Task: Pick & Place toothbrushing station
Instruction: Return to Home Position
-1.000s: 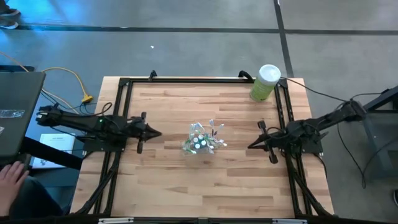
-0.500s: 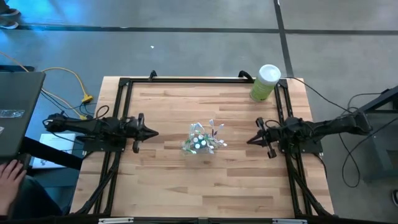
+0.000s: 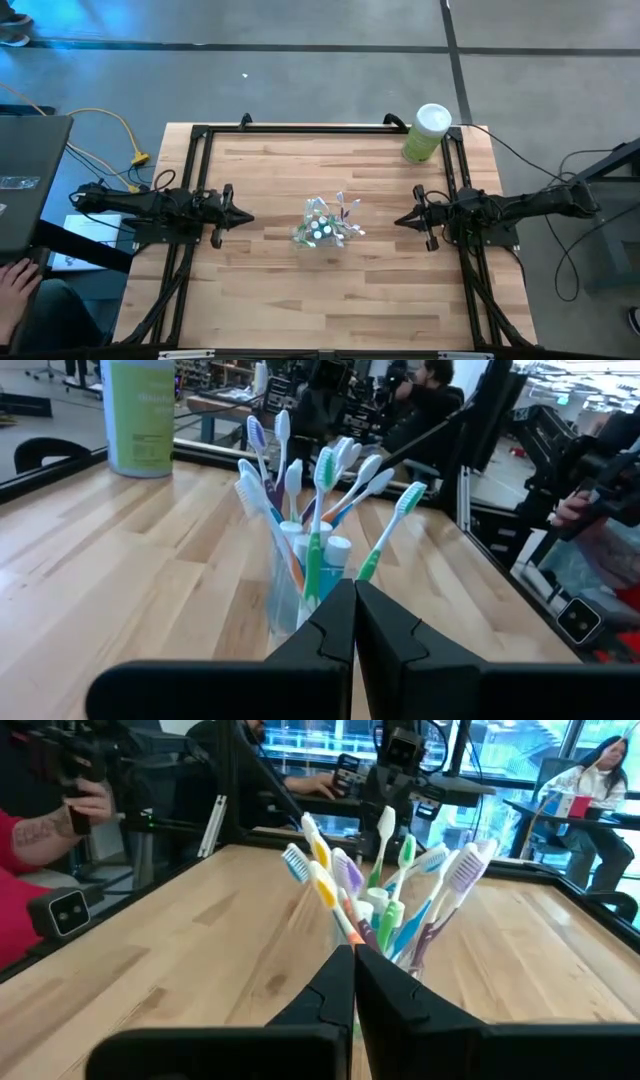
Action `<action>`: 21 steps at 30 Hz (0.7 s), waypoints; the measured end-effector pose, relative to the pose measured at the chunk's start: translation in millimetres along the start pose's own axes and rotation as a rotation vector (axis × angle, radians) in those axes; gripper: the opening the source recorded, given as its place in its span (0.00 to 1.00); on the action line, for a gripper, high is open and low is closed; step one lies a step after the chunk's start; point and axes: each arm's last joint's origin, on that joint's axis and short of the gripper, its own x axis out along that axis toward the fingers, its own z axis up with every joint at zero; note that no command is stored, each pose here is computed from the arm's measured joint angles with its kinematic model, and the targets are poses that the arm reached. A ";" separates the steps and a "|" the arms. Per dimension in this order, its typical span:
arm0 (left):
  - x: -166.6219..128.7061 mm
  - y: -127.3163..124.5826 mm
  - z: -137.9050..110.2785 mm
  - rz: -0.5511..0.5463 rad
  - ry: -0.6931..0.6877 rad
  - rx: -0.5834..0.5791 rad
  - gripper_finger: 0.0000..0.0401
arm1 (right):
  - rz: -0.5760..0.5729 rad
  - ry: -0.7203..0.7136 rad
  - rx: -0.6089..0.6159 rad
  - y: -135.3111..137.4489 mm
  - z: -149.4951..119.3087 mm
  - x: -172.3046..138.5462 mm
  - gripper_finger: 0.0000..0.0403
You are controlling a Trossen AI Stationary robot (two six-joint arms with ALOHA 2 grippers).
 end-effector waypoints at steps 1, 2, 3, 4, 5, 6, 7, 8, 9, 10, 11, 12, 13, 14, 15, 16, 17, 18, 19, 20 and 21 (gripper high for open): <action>0.0 0.0 0.0 0.000 0.000 -0.001 0.01 | 0.001 0.000 0.000 0.1 0.0 0.0 0.01; 0.0 0.0 0.0 0.000 0.000 -0.001 0.01 | 0.003 0.000 0.000 0.1 0.0 0.0 0.01; 0.0 -0.1 0.0 -0.001 -0.002 -0.002 0.01 | 0.008 -0.001 0.000 0.3 0.0 0.0 0.01; 0.1 -0.5 0.5 -0.004 -0.011 -0.003 0.01 | 0.011 -0.001 0.000 0.3 0.0 0.0 0.01; 0.3 -0.6 1.1 -0.007 -0.023 -0.004 0.01 | 0.011 -0.001 0.000 0.3 0.0 0.0 0.01; 0.3 -0.8 2.1 -0.010 -0.037 -0.006 0.01 | 0.011 -0.001 0.000 0.3 0.0 0.0 0.01; 0.3 -1.2 3.8 -0.013 -0.054 -0.008 0.01 | 0.011 -0.001 0.000 0.4 -0.1 0.0 0.01; 0.0 -1.9 7.0 -0.021 -0.088 -0.012 0.01 | 0.011 -0.001 0.000 0.3 -0.1 0.0 0.01; -0.3 -2.6 10.2 -0.028 -0.120 -0.015 0.01 | 0.011 -0.001 0.000 0.4 -0.1 0.0 0.01; -0.7 -3.0 12.3 -0.033 -0.142 -0.018 0.01 | 0.011 -0.001 0.000 0.3 -0.1 0.0 0.01; -1.1 -3.5 14.6 -0.039 -0.166 -0.020 0.01 | 0.011 -0.001 0.000 0.3 -0.1 0.0 0.01; -1.3 -3.8 16.0 -0.042 -0.181 -0.022 0.01 | 0.011 -0.001 0.000 0.3 -0.1 0.0 0.01; -1.5 -4.0 17.3 -0.045 -0.194 -0.023 0.01 | 0.011 -0.001 0.000 0.4 -0.1 0.0 0.01; -1.9 -4.4 18.9 -0.049 -0.211 -0.025 0.01 | 0.011 -0.001 0.000 0.4 -0.1 0.0 0.01; -2.2 -4.6 20.2 -0.052 -0.225 -0.027 0.01 | 0.011 0.000 0.000 0.4 -0.2 0.0 0.01; -2.5 -4.9 21.3 -0.055 -0.237 -0.028 0.01 | 0.011 -0.001 0.000 0.4 -0.2 0.0 0.01; -2.7 -5.1 22.2 -0.057 -0.245 -0.029 0.01 | 0.011 -0.001 0.000 0.4 -0.2 0.0 0.01; -2.8 -5.1 22.4 -0.058 -0.247 -0.029 0.01 | 0.011 -0.001 0.000 0.4 -0.2 0.0 0.01; -2.8 -5.1 22.7 -0.058 -0.250 -0.030 0.01 | 0.011 -0.001 0.000 0.4 -0.2 0.0 0.01; -2.8 -5.2 22.8 -0.058 -0.251 -0.030 0.01 | 0.011 -0.001 0.000 0.4 -0.2 0.0 0.01; -2.9 -5.2 23.0 -0.059 -0.253 -0.030 0.01 | 0.011 -0.001 0.000 0.4 -0.2 0.0 0.01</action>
